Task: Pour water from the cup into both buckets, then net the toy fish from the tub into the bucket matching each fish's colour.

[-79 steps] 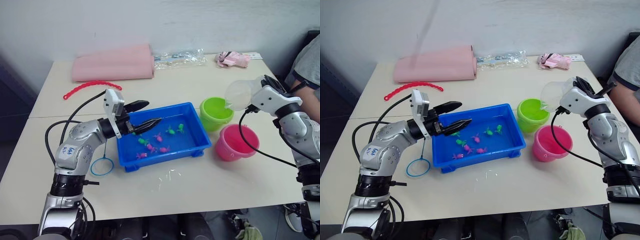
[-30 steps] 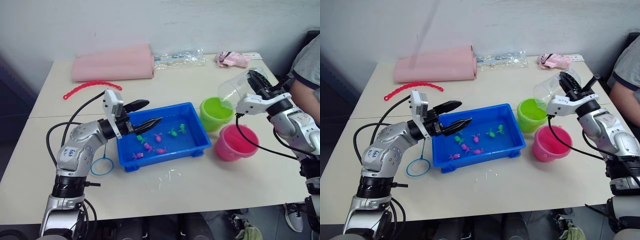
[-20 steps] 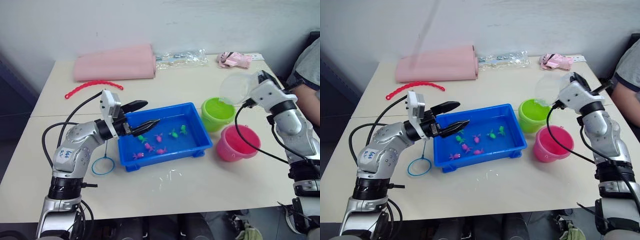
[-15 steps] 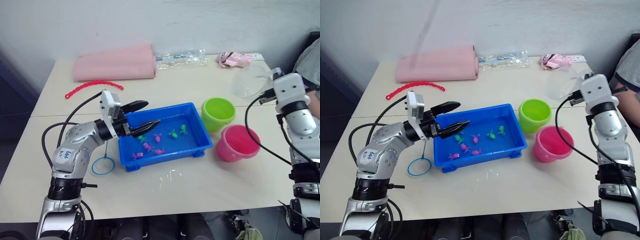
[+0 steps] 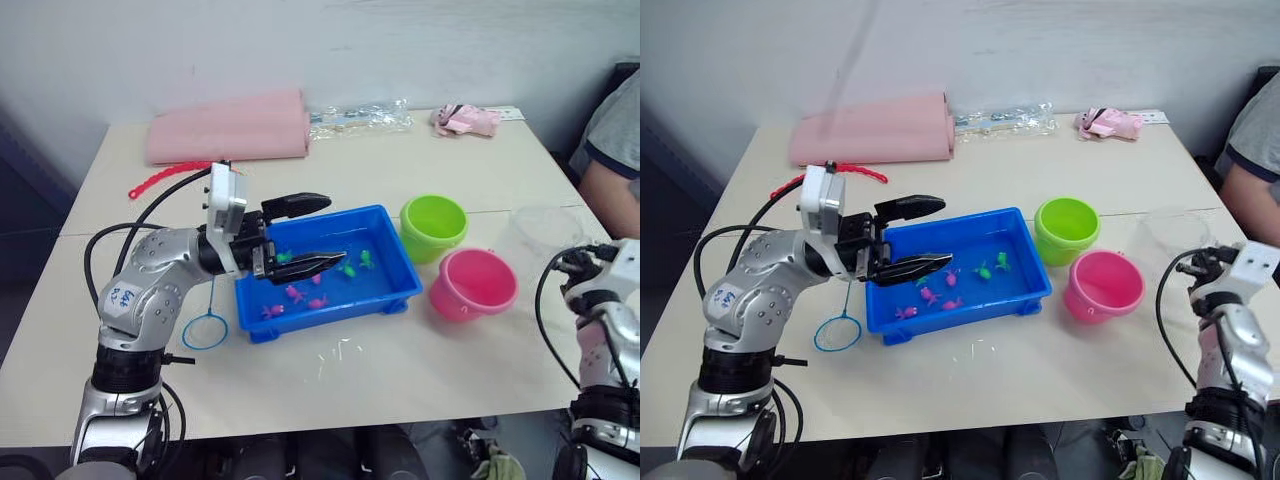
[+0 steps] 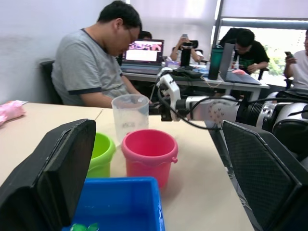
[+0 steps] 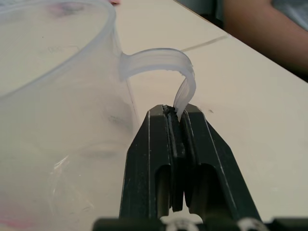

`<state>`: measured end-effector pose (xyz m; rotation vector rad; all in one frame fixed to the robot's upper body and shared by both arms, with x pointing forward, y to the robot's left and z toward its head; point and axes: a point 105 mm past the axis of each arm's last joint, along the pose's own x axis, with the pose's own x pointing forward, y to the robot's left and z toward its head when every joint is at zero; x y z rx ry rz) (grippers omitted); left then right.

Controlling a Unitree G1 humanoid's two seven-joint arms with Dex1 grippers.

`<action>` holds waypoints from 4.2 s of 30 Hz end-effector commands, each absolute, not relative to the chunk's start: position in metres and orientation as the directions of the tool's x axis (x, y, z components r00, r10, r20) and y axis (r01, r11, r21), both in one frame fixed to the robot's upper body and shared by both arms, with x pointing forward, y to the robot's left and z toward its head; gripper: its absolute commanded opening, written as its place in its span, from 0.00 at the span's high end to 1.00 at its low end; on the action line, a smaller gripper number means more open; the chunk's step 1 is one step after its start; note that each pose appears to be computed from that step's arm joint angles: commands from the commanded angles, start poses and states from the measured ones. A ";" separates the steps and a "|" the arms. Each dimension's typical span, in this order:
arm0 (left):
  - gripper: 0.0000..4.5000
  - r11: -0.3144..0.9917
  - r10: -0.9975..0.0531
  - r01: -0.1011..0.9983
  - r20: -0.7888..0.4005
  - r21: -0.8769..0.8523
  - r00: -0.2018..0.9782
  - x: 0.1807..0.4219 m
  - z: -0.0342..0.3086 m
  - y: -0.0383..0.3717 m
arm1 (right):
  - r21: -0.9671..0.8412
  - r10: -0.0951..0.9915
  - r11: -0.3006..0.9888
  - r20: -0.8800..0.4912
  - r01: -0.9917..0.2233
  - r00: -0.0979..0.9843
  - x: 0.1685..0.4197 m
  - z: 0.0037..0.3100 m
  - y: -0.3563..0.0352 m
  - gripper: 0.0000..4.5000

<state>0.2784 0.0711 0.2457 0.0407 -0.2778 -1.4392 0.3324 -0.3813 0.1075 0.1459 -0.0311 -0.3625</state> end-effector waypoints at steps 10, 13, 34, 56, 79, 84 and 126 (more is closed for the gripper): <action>0.00 0.099 -0.986 0.970 0.156 0.224 0.064 0.276 0.254 0.069 | 0.147 -0.437 0.893 0.050 0.426 0.898 0.317 0.095 -0.394 0.75; 0.00 0.110 -0.986 0.970 0.149 0.218 0.078 0.278 0.252 0.073 | 0.120 -0.431 0.898 0.044 0.424 0.901 0.303 0.095 -0.397 0.43; 0.00 0.667 -0.744 0.704 0.172 0.246 0.645 0.286 0.216 0.205 | -0.261 0.263 0.945 0.255 -0.196 0.930 0.229 0.226 -0.306 0.01; 0.00 0.966 0.255 -0.225 -0.336 0.127 0.907 0.164 0.099 0.388 | -0.482 0.934 0.313 0.001 -0.819 0.357 0.214 0.179 -0.188 0.01; 0.00 0.999 -0.035 0.047 -0.502 0.010 0.864 0.320 0.097 0.244 | -0.537 0.920 0.334 0.009 -0.774 0.391 0.229 0.184 -0.175 0.01; 0.00 0.994 -0.084 0.108 -0.548 0.011 0.832 0.331 0.076 0.216 | -0.546 0.914 0.348 0.016 -0.762 0.406 0.228 0.186 -0.176 0.01; 0.98 -0.048 -0.877 0.921 -0.458 0.387 0.147 0.288 0.215 0.169 | -0.291 0.875 0.388 -0.181 -0.874 0.449 0.228 0.198 -0.134 0.00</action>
